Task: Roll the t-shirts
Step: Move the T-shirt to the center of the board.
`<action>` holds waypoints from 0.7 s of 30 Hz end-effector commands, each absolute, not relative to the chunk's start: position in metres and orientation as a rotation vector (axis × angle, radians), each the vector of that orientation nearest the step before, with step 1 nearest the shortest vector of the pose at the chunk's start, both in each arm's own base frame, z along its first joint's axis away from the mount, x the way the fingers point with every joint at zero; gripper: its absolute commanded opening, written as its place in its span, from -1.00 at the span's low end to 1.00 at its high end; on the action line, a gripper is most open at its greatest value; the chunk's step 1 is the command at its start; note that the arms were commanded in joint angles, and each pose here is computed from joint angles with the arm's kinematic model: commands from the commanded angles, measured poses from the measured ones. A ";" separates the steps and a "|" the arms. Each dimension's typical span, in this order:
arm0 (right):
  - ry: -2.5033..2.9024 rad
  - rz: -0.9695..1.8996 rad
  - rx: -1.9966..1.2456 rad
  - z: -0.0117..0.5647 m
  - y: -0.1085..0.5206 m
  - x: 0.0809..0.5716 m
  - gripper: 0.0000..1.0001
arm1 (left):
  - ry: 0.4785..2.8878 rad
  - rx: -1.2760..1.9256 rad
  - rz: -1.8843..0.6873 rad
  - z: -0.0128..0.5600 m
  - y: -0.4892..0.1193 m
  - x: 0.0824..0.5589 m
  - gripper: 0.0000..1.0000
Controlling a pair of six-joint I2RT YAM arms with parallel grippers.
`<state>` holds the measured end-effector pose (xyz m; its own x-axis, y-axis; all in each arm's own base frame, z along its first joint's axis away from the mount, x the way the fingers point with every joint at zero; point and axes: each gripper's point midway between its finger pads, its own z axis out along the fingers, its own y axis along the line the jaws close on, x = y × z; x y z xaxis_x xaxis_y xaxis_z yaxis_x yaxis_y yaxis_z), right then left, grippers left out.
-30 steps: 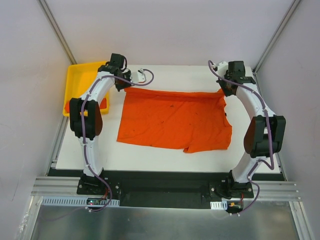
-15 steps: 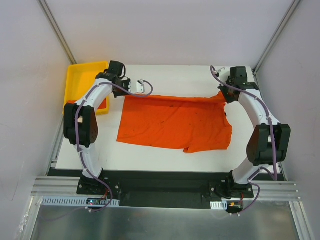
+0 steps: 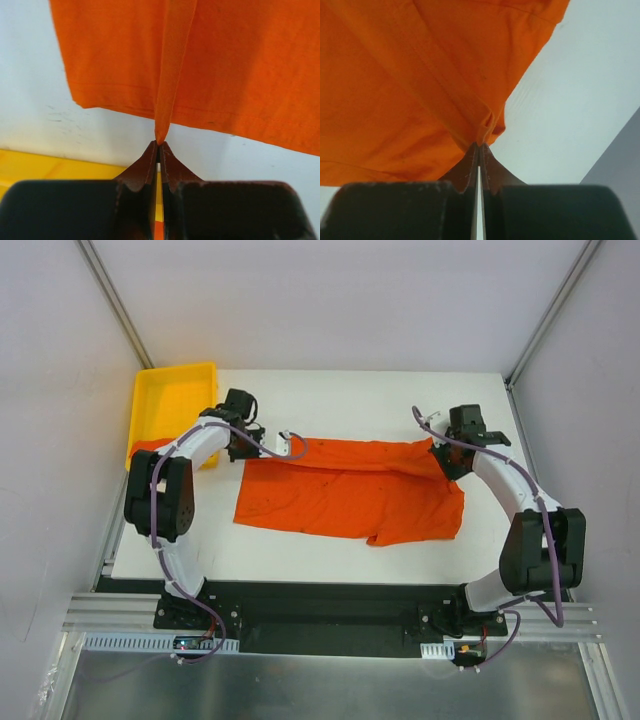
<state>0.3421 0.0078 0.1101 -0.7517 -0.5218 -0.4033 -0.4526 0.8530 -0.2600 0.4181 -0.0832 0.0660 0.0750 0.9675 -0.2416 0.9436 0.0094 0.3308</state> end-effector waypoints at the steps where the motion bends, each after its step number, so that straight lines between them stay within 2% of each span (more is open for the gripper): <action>1: 2.570 -0.179 -0.697 0.112 0.013 0.318 -0.99 | 1.837 1.992 0.141 0.078 -0.078 0.408 -1.00; 12: 2.573 -0.168 -0.712 0.115 0.014 0.315 -0.99 | 1.728 1.977 0.261 0.106 -0.079 0.425 -1.00; 21: 2.634 -0.107 -0.753 0.097 0.018 0.295 -0.99 | 1.674 2.181 0.301 0.067 -0.060 0.389 -1.00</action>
